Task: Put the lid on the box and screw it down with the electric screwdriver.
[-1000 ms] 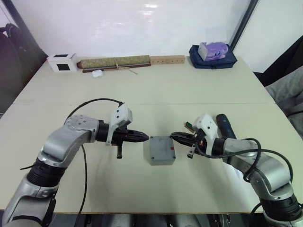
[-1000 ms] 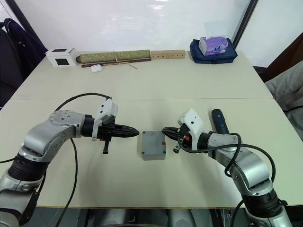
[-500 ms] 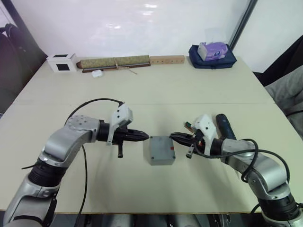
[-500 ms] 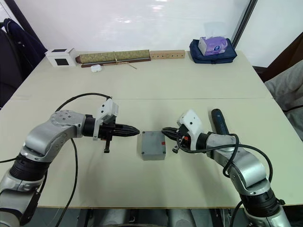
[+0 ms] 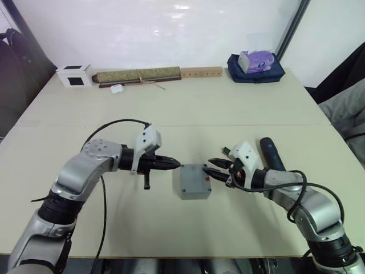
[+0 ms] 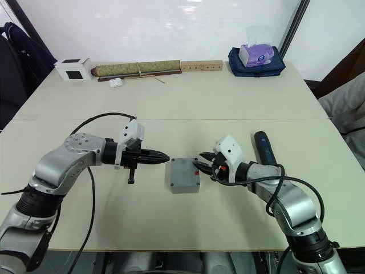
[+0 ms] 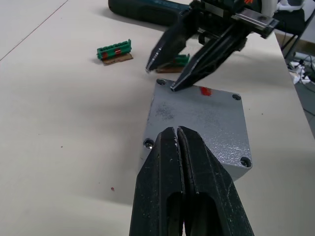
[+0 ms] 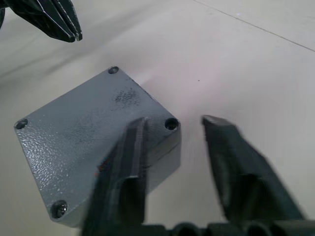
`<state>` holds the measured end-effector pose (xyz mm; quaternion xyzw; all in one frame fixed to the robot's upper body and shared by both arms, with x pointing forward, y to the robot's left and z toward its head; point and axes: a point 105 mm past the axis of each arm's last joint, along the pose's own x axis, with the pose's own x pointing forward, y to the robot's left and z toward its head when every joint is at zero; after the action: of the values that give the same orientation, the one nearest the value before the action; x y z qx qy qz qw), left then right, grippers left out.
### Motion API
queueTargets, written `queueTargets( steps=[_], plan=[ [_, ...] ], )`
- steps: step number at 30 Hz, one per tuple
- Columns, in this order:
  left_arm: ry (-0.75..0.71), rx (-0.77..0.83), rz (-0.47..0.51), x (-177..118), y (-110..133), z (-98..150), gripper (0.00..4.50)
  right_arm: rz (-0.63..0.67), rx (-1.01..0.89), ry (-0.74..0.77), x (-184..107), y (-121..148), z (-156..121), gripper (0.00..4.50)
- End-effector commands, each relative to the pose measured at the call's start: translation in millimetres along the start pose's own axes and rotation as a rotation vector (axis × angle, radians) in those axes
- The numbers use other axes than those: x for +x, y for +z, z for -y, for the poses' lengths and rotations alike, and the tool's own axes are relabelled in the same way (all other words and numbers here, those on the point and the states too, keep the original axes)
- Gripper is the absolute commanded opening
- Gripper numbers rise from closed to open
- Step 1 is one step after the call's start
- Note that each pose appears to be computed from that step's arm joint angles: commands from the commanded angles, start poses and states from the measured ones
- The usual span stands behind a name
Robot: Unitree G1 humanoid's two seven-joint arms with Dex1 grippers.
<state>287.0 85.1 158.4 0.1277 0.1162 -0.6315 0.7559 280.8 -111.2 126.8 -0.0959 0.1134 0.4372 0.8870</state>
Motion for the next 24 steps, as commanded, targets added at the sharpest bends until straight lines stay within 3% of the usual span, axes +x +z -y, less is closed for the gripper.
queueTargets(
  steps=[1, 5, 8, 10, 13, 14, 15, 19, 24],
  plan=[
    [-0.008, 0.048, 0.024, 2, 12, 0, 0.00, 0.035, -0.037, -0.016, -8, 14, 5, 2.32],
    [-0.018, 0.038, 0.088, 3, 25, 0, 0.00, 0.112, 0.015, -0.074, -27, 42, 21, 2.32],
    [-0.058, 0.095, 0.085, 7, 34, 2, 0.00, 0.078, 0.001, -0.199, -50, 52, 50, 2.32],
    [-0.117, 0.182, 0.075, 15, 43, 6, 0.00, -0.033, 0.046, -0.304, -74, 48, 79, 2.32],
    [-0.172, 0.235, 0.077, 21, 50, 12, 0.00, -0.194, 0.084, -0.357, -100, 39, 96, 2.32],
    [-0.185, 0.248, 0.078, 22, 51, 14, 0.00, -0.238, 0.116, -0.366, -107, 36, 100, 2.85],
    [-0.198, 0.261, 0.079, 23, 53, 16, 0.00, -0.285, 0.155, -0.383, -114, 32, 105, 3.01],
    [-0.229, 0.320, 0.076, 27, 56, 21, 0.00, -0.443, 0.319, -0.457, -134, 17, 118, 4.47],
    [-0.247, 0.341, 0.090, 33, 56, 25, 0.00, -0.645, 0.433, -0.398, -143, -10, 104, 4.47]
  ],
)
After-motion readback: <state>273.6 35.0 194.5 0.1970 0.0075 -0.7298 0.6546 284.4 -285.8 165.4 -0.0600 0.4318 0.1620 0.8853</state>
